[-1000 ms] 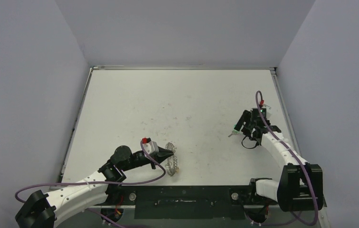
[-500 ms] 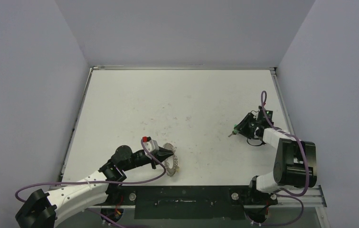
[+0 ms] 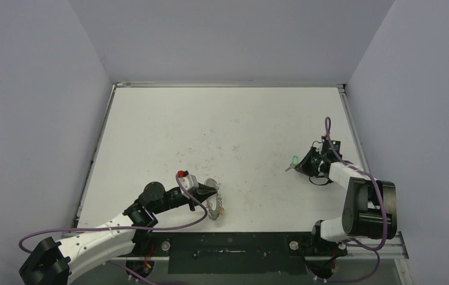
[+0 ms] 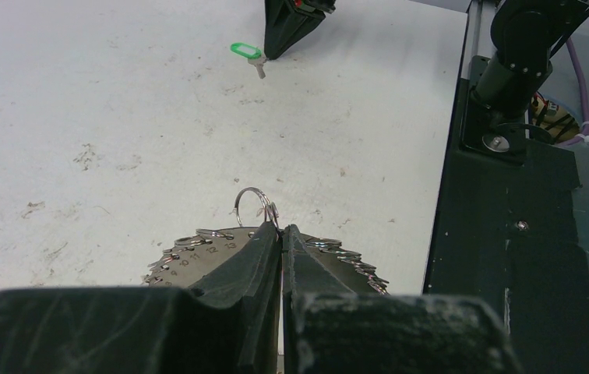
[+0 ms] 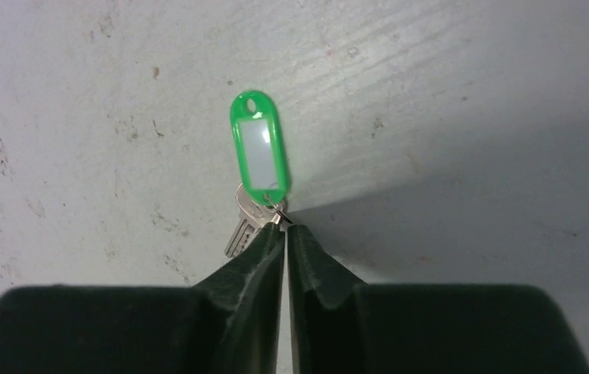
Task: Put the keys on the keyring
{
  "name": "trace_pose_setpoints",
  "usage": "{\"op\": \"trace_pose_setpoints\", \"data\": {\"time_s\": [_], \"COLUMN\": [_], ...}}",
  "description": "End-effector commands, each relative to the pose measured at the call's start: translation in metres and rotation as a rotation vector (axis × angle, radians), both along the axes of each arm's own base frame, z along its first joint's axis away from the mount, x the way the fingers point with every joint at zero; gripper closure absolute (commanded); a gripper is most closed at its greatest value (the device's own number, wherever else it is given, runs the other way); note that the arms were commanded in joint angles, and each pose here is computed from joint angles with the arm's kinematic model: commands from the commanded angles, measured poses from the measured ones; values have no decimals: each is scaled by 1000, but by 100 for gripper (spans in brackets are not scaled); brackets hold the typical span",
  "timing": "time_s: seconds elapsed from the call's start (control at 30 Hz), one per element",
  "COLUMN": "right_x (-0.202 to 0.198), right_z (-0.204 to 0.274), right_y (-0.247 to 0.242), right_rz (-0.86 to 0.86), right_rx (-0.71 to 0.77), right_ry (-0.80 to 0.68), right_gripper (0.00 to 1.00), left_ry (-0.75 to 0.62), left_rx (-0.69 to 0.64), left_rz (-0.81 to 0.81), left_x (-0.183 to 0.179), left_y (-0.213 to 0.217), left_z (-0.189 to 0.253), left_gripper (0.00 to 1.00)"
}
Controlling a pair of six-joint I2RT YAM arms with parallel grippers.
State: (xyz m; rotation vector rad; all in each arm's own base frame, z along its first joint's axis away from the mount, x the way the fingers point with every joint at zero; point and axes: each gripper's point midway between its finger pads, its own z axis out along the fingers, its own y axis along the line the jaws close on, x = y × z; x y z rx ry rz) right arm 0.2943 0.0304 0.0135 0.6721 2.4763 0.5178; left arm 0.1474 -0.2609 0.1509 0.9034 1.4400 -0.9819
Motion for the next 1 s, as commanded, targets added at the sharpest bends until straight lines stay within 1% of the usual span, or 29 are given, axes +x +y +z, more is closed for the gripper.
{"op": "trace_pose_setpoints", "data": {"time_s": [0.0,0.03,0.2,0.23,0.27,0.33,0.37,0.4,0.5,0.63,0.73,0.8,0.87,0.93,0.97], "right_x": [-13,-12,-7,-6,-6,-5,-4,-3,1,5,9,10,11,11,11], "right_z": [-9,-9,1,4,7,9,10,9,5,-3,-5,-7,-7,-7,-5], "right_y": [-9,-9,-13,-13,-15,-18,-18,-18,-12,-8,-6,-6,-5,-4,-4], "right_rz": [-15,-18,-19,-19,-21,-23,-22,-19,7,27,36,37,42,43,45], "right_rx": [-51,-55,-76,-82,-91,-107,-111,-110,-79,-55,-42,-40,-37,-35,-35], "right_ry": [46,43,3,-4,-9,-13,-16,-16,-10,3,2,3,1,4,0], "right_gripper": [99,100,100,98,91,73,67,63,61,61,65,71,87,100,100], "left_ry": [-54,-55,-52,-51,-50,-48,-48,-47,-44,-39,-38,-38,-38,-35,-34], "left_rx": [-69,-71,-72,-72,-72,-72,-73,-72,-72,-71,-71,-69,-68,-68,-66], "left_rz": [5,4,10,10,11,14,13,14,12,12,9,4,2,1,0], "left_x": [5,5,6,5,5,6,5,6,5,5,5,4,4,4,3], "left_y": [-5,-5,-4,-4,-4,-3,-3,-3,-4,-4,-4,-4,-5,-5,-5], "left_z": [32,33,33,33,33,33,33,33,33,32,31,31,31,30,30], "left_gripper": [100,100,100,100,100,100,100,100,100,100,100,100,100,100,100]}}
